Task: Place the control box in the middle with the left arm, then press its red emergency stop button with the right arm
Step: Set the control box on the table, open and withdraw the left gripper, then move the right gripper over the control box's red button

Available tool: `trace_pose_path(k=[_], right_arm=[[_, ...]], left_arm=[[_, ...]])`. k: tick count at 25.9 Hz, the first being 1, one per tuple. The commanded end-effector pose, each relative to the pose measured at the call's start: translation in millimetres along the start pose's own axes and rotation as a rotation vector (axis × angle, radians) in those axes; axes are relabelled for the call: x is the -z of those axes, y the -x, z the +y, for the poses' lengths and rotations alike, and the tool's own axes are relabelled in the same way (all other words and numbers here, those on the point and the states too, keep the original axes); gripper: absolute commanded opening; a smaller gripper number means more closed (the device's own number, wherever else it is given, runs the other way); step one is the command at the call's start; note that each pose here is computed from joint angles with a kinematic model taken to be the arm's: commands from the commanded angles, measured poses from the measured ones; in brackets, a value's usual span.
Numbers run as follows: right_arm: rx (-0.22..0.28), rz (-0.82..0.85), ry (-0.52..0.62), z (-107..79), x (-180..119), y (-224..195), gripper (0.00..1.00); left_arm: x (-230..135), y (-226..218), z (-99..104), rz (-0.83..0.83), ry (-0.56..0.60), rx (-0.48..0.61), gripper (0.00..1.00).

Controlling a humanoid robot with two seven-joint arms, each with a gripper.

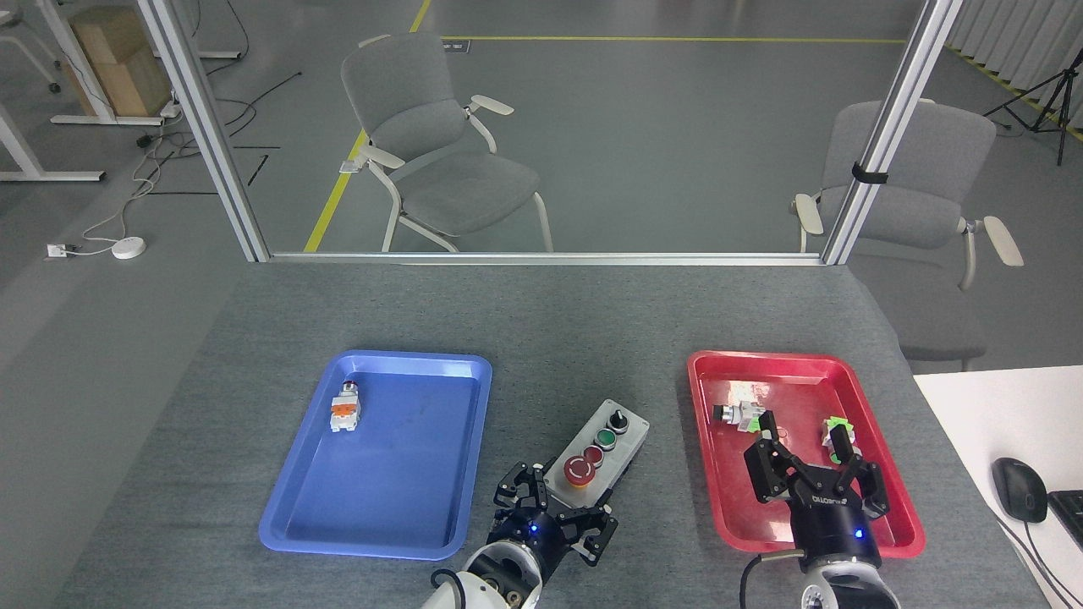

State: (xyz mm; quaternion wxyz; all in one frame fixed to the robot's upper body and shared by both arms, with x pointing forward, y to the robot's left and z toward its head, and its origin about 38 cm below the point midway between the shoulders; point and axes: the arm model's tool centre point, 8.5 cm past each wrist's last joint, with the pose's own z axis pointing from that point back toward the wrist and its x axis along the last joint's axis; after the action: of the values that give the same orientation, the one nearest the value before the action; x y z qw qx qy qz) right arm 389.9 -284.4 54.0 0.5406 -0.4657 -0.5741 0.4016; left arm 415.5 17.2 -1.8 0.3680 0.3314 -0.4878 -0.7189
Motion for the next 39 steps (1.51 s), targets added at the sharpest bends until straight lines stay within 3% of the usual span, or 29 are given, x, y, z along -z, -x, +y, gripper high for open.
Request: trace_pose_path(k=[1,7,12,13,16,19,22,26,29,31,34,39], right_arm=[[-0.013,0.001,0.000,-0.5,-0.9,5.4,1.00],[-0.012,-0.001,-0.003,-0.6,-0.9,6.5,1.00],[-0.019,-0.004,-0.005,-3.0,0.8,11.1,0.99],[-0.018,-0.003,-0.005,-3.1,1.3,11.2,0.95],[-0.031,0.001,-0.006,-4.9,4.7,15.5,0.58],[-0.038,0.000,-0.015,-5.1,15.0,21.4,0.40],[-0.034,-0.011,0.000,-12.1,25.3,17.4,0.00],[-0.041,-0.116,0.025,-23.2,53.2,-22.8,0.00],[-0.057,-0.212,0.013,-20.6,68.1,-68.3,0.00],[-0.076,-0.288,-0.015,-11.2,70.5,-101.3,0.00],[-0.123,-0.421,-0.134,22.1,62.3,-145.2,0.00],[-0.137,-0.506,-0.200,47.5,45.9,-175.6,0.00]], left_arm=[[0.0,0.5,2.7,0.006,-0.011,-0.002,0.95],[-16.6,-11.5,11.0,-0.018,-0.067,-0.031,0.98],[-79.6,9.9,-4.1,-0.008,-0.131,-0.007,0.98],[-94.5,10.5,-10.2,-0.010,-0.132,-0.007,0.98],[-127.0,11.7,-19.5,-0.012,-0.138,-0.009,0.98],[-142.4,37.3,-22.1,0.053,-0.153,-0.004,0.99],[-148.8,89.4,-16.1,0.192,-0.173,-0.024,0.99],[-159.6,157.9,0.7,0.364,-0.231,-0.102,0.99],[-161.7,192.2,21.2,0.419,-0.303,-0.204,0.99],[-163.6,205.6,29.3,0.436,-0.340,-0.270,0.99],[-166.1,216.5,34.7,0.449,-0.373,-0.345,0.99],[-160.4,226.2,27.2,0.469,-0.348,-0.348,0.99]])
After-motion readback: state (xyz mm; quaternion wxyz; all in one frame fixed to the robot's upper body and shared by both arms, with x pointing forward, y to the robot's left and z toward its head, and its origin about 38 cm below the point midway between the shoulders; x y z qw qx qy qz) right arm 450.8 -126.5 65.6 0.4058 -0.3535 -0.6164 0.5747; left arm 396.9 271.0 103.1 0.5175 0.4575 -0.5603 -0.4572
